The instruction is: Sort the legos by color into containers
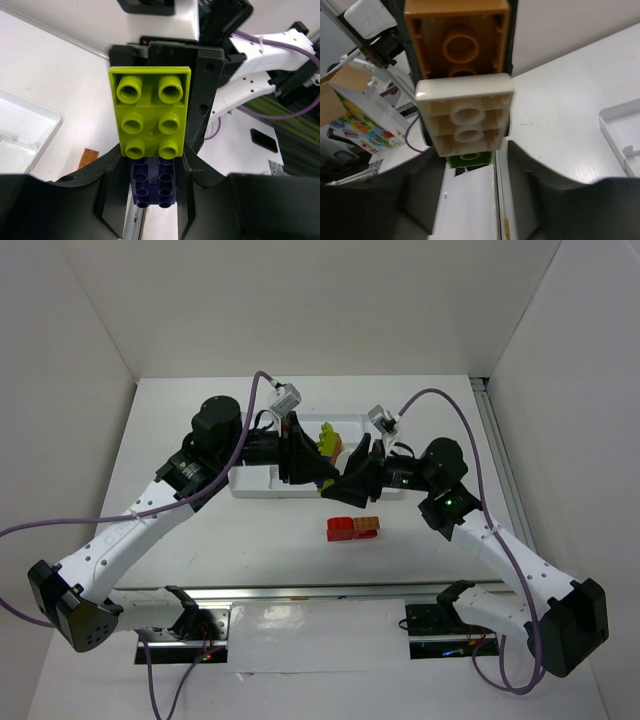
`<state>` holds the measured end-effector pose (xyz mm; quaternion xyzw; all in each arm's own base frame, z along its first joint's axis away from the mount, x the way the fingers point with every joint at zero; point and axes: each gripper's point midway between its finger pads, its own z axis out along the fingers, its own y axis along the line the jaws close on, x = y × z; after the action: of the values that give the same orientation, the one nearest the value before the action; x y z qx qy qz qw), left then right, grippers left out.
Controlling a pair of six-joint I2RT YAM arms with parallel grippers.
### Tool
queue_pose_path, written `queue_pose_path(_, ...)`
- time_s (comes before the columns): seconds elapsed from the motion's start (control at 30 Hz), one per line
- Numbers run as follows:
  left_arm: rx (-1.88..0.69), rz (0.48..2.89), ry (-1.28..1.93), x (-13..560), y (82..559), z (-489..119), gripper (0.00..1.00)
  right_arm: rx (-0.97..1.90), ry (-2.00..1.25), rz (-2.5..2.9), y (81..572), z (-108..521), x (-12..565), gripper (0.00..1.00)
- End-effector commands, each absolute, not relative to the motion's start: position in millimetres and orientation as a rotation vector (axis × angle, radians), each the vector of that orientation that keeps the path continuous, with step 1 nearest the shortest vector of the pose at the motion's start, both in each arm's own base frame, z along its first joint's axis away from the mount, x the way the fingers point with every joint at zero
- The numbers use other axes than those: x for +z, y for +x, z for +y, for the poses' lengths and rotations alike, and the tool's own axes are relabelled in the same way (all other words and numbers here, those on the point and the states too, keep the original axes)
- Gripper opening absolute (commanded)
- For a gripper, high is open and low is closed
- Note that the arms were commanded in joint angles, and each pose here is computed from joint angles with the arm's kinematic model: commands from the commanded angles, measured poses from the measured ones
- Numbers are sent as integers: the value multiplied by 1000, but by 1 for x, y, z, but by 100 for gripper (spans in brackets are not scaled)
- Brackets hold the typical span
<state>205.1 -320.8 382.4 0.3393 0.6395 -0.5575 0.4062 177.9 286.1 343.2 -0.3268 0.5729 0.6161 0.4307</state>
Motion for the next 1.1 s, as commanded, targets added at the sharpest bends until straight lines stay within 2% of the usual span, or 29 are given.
queue_pose_path(0.0,-1410,1546,853,400,208,-322,0,1532,-840,1379,174,291,352,50)
queue_pose_path(0.07,-1410,1546,853,400,208,-322,0,1526,-829,1380,176,291,352,35)
queue_pose_path(0.13,-1410,1546,853,400,208,-322,0,1503,-803,1380,180,290,351,29)
queue_pose_path(0.17,-1410,1546,853,400,208,-322,0,1499,-790,1391,179,288,349,17)
queue_pose_path(0.3,-1384,1575,816,394,218,-318,0,1425,-729,1425,186,281,348,0)
queue_pose_path(0.5,-1353,1602,686,393,235,-292,0,1309,-597,1567,199,268,318,0)
queue_pose_path(0.6,-1303,1673,565,379,259,-277,0,1234,-514,1617,208,258,307,0)
queue_pose_path(0.67,-1253,1706,478,372,277,-262,0,1089,-368,1735,233,244,286,0)
queue_pose_path(0.73,-1140,1828,325,350,302,-247,0,952,-227,1808,257,228,279,5)
queue_pose_path(0.77,-1079,1859,278,350,311,-241,0,798,-59,1908,280,210,254,7)
queue_pose_path(0.83,-832,2065,26,302,343,-209,0,676,52,1939,302,198,253,7)
queue_pose_path(0.87,-761,2108,-38,291,349,-200,0,570,103,1993,319,192,233,6)
queue_pose_path(0.93,-596,2195,-161,268,358,-179,0,492,133,2000,340,191,236,6)
queue_pose_path(0.97,-556,2218,-180,259,360,-175,0,429,121,2055,355,196,214,4)
queue_pose_path(1.07,-507,2248,-186,249,367,-172,0,317,96,2049,389,201,218,4)
